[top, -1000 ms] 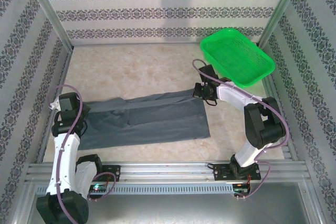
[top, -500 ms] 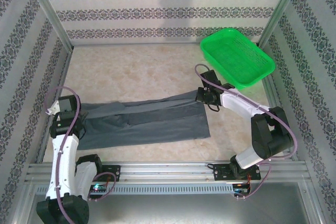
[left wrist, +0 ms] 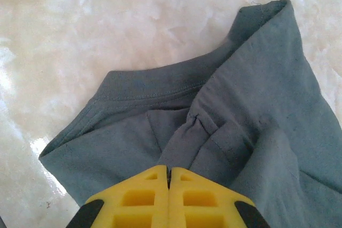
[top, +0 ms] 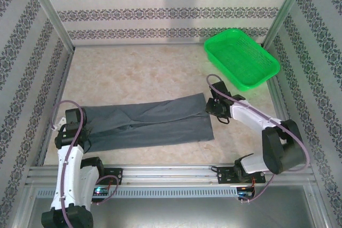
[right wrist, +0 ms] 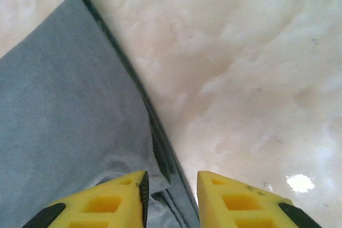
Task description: Fold and stack the t-shirts
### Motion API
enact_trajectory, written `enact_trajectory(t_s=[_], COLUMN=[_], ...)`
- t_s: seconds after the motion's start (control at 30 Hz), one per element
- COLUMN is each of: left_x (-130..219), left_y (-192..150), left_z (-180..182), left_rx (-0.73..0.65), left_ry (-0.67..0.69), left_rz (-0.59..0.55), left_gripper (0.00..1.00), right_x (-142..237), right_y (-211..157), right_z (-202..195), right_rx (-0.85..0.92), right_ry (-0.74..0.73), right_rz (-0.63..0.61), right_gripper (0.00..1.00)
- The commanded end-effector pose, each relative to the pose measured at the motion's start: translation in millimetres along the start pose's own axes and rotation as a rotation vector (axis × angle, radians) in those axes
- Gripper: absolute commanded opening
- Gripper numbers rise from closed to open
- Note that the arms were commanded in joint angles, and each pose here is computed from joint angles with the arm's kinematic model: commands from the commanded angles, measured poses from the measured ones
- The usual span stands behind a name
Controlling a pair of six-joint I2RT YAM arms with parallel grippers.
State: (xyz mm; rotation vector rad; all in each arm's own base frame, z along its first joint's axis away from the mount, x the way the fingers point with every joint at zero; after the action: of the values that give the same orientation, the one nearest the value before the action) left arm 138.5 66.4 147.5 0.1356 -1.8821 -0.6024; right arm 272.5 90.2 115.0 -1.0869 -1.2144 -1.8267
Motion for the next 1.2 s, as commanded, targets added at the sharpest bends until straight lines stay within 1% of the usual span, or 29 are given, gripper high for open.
enact_trajectory(t_s=[0.0,0.2,0.3,0.37,0.43,0.5,0.6,0.73,0.8,0.83,0.87,1.03,1.17], left_x=[-4,-9,-10,-11,-12,-12,-11,-13,-14,-14,-15,-15,-15], left_y=[-6,-9,-8,-8,-8,-8,-7,-7,-6,-6,-6,-5,-3], left_z=[7,6,4,2,1,0,-1,-3,-4,-5,-5,-8,-9], left_rx=[0.039,0.05,0.045,0.044,0.043,0.042,0.036,0.029,0.03,0.028,0.025,0.017,0.014], left_ry=[0.03,0.024,0.017,0.011,0.009,0.005,0.0,-0.008,-0.009,-0.011,-0.012,-0.022,-0.024], left_rz=[0.024,0.033,0.032,0.038,0.042,0.041,0.038,0.041,0.042,0.042,0.042,0.039,0.031], left_gripper=[0.0,0.0,0.0,0.0,0.0,0.0,0.0,0.0,0.0,0.0,0.0,0.0,0.0], right_x=[11,-3,-12,-22,-27,-30,-26,-26,-28,-28,-29,-36,-36], right_y=[8,15,14,10,6,5,8,4,-1,-4,-5,-1,-1], right_z=[5,23,22,13,5,2,4,6,6,5,5,9,12], right_rx=[-0.082,-0.149,-0.194,-0.272,-0.357,-0.44,-0.546,-0.68,-0.731,-0.765,-0.788,-0.849,-0.846], right_ry=[0.037,0.059,0.005,-0.028,-0.055,-0.047,-0.041,-0.068,-0.081,-0.099,-0.105,-0.095,-0.108], right_rz=[-0.029,0.036,0.089,0.155,0.202,0.223,0.224,0.304,0.327,0.34,0.348,0.346,0.372], right_gripper=[0.32,0.3,0.31,0.33,0.32,0.32,0.34,0.4,0.47,0.53,0.56,0.56,0.46])
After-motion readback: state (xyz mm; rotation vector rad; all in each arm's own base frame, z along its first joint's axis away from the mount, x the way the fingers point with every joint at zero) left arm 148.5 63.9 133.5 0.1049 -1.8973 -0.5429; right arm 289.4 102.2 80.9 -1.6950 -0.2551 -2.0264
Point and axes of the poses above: each hand's point on the last joint's axis, 136 mm out from that joint toward the fingers, its own x axis back along the fingers, its own z axis along the line the jaws close on, y = z × x, the point moved 6 cm from there along x, back along the fingers, and after that the axes turned 4 degrees about x, right-handed, at the moved point
